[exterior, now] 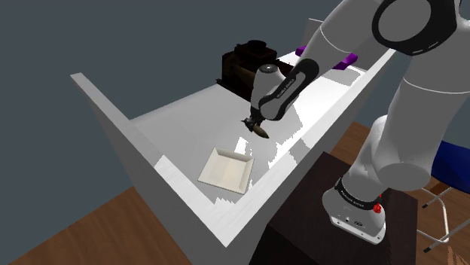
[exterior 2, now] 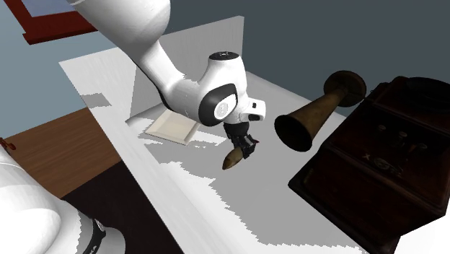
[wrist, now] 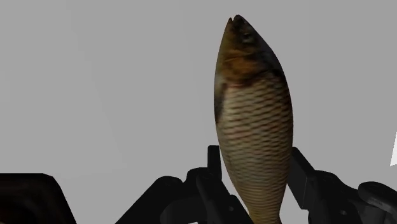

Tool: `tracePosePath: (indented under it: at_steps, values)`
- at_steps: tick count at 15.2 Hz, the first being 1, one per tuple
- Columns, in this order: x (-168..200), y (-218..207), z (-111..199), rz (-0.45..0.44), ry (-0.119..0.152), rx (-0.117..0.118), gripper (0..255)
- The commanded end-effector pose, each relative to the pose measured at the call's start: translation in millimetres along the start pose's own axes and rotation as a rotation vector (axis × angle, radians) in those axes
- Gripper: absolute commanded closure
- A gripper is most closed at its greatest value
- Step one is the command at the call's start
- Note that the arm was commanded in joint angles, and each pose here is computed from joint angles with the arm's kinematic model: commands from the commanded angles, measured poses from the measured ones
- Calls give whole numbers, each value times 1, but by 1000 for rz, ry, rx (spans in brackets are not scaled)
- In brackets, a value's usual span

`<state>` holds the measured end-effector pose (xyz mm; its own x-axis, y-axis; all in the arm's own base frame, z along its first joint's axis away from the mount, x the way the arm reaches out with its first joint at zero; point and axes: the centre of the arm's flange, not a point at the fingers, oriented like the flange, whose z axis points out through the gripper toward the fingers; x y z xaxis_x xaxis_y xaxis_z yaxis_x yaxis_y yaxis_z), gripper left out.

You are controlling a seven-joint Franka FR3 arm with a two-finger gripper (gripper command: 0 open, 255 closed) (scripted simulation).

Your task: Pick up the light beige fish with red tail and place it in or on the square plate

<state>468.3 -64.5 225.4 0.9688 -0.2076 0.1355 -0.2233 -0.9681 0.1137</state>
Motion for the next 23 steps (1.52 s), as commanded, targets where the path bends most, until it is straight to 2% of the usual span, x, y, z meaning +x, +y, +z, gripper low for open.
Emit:
tracePosePath:
  at_steps: [1,16,23]
  values:
    - [1,1,-9,0,0,0,255]
    - [12,10,-85,0,0,0,255]
    - [-24,-74,-102,0,0,0,255]
